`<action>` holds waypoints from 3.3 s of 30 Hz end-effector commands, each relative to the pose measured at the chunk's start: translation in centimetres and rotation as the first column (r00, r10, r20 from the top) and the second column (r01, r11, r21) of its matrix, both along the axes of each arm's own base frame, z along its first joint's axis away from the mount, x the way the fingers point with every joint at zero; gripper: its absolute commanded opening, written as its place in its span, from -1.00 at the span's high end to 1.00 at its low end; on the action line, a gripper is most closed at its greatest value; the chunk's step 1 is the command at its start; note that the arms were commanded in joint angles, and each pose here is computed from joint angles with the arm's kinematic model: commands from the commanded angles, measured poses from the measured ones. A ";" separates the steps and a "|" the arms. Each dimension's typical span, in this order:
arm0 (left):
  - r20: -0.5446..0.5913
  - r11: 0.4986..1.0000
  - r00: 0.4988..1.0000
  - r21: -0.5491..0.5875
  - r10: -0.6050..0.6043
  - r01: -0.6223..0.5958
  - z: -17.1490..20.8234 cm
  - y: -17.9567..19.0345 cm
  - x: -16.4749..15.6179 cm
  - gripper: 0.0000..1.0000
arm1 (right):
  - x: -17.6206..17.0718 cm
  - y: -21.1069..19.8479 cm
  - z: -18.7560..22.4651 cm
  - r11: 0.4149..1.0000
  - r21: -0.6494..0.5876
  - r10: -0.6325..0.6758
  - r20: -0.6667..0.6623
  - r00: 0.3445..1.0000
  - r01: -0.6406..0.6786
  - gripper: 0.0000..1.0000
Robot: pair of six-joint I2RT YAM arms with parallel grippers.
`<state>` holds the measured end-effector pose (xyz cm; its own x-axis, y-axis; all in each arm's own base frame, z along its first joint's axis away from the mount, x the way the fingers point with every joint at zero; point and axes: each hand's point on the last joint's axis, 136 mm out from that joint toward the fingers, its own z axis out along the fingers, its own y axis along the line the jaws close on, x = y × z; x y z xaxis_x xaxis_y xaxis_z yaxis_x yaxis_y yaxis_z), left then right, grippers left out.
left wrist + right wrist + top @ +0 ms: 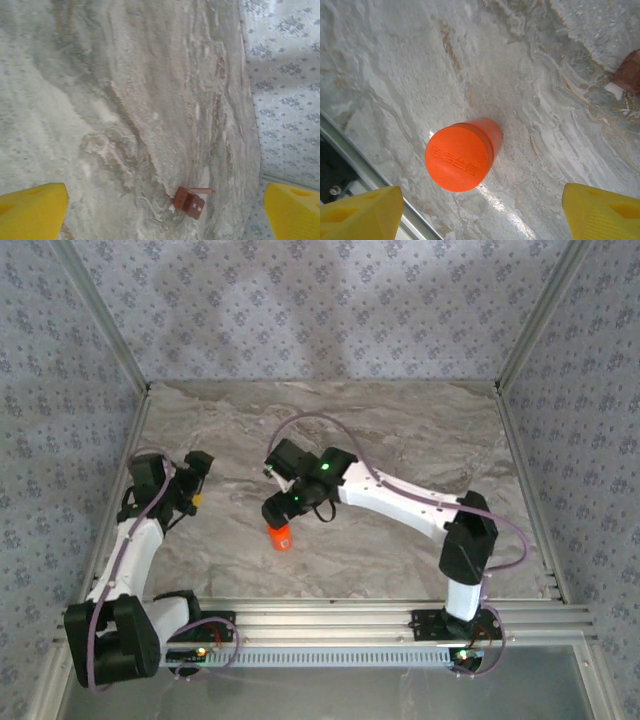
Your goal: Sort the pills into containers
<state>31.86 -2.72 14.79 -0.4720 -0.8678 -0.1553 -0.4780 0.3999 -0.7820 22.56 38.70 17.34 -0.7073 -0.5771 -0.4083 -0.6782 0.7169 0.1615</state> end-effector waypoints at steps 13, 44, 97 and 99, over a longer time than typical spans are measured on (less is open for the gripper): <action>0.030 0.998 0.998 -0.004 -0.061 0.061 0.6 -0.6 -0.1 -0.99 | -0.9 1.6 -5.5 0.980 -0.189 0.056 -0.071 0.996 -0.068 -0.67; 0.053 0.996 0.994 -0.007 -0.093 0.093 1.4 -1.0 0.3 -1.00 | -2.0 3.0 -8.1 0.978 -0.179 0.079 -0.155 0.985 -0.107 -0.31; 0.119 0.048 -0.208 0.947 -0.971 0.318 7.7 -31.6 1.8 -0.57 | 11.2 -13.8 10.8 0.883 0.391 -0.162 -0.266 0.950 0.260 0.28; 0.120 0.046 -0.216 0.947 -0.969 0.318 7.5 -31.9 1.5 -0.54 | 11.1 -13.3 10.7 0.882 0.399 -0.143 -0.275 0.951 0.249 0.28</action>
<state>33.68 -33.50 21.18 -0.0920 0.3979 -0.9128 0.9385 0.3410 0.0541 34.20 24.25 27.41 -0.8994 -0.1917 -0.3930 -0.4044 0.7062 0.5812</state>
